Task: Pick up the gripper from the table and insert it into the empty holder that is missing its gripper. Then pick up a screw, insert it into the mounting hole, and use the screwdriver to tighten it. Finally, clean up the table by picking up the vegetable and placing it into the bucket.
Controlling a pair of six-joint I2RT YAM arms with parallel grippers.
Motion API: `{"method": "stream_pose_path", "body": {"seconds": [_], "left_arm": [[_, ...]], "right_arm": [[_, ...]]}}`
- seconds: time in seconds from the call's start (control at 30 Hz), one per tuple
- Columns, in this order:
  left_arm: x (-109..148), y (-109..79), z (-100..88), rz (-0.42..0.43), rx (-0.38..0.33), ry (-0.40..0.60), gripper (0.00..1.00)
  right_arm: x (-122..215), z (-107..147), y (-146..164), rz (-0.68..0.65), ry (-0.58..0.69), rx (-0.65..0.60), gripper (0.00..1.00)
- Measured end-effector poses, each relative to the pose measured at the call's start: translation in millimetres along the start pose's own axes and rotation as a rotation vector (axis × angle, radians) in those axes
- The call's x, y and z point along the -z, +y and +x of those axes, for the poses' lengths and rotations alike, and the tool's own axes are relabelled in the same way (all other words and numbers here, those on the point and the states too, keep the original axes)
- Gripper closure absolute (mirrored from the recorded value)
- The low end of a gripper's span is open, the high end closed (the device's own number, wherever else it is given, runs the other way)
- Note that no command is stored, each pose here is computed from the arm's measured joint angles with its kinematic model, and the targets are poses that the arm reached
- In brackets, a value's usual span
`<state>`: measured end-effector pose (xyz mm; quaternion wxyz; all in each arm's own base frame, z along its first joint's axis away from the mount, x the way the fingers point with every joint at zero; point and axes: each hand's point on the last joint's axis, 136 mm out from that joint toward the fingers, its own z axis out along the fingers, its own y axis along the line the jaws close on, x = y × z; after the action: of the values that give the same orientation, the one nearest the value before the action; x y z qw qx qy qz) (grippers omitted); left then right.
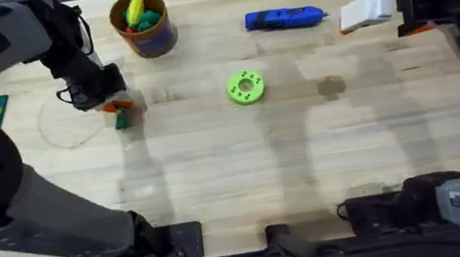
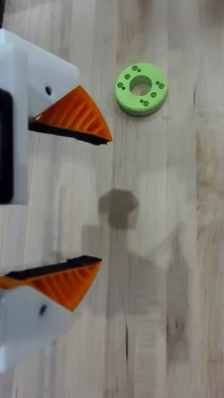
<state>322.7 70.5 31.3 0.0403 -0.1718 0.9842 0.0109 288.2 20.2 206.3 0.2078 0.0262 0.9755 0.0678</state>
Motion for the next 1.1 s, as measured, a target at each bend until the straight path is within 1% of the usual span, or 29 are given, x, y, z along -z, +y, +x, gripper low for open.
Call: {"method": "stream_pose_path", "body": {"seconds": [0.17,0.3,0.37,0.43,0.5,0.6,0.7,0.77,0.83,0.93,1.1], "left_arm": [[0.3,0.2,1.6,0.0,0.0,0.007,0.983],[4.7,6.3,12.3,-0.028,0.001,0.058,0.983],[10.4,7.5,9.6,-0.033,0.003,0.057,0.983],[25.2,5.6,-4.9,-0.022,0.005,0.004,0.983],[50.0,-0.1,-25.5,0.011,0.008,-0.085,0.983],[104.8,-13.3,-62.9,0.091,0.004,-0.28,0.983],[157.5,-29.7,-96.9,0.178,-0.018,-0.481,0.983],[180.4,-41.3,-112.7,0.219,-0.041,-0.579,0.983],[189.5,-54.1,-122.2,0.251,-0.068,-0.633,0.984],[189.3,-73.2,-133.5,0.283,-0.104,-0.671,0.984],[168.5,-100.8,-146.0,0.316,-0.151,-0.666,0.984]], "right_arm": [[0.0,0.0,0.0,0.0,0.0,0.0,0.008],[0.0,-0.1,0.0,0.0,0.0,0.0,0.008],[0.0,-0.1,0.0,0.0,0.0,0.0,0.009],[0.0,-0.1,0.0,0.0,0.0,0.0,0.008],[0.0,-0.1,0.0,0.0,0.0,0.0,0.008],[0.0,-0.1,-0.1,0.0,0.0,0.0,0.008],[0.0,-0.2,0.0,0.0,-0.001,0.0,0.009],[0.0,-0.4,0.0,0.0,-0.002,0.0,0.008],[0.0,-0.4,0.0,0.0,-0.002,0.0,0.008],[0.1,-0.4,0.0,0.0,-0.002,0.0,0.008],[0.0,-0.5,0.0,0.0,-0.002,0.0,0.008]]}}
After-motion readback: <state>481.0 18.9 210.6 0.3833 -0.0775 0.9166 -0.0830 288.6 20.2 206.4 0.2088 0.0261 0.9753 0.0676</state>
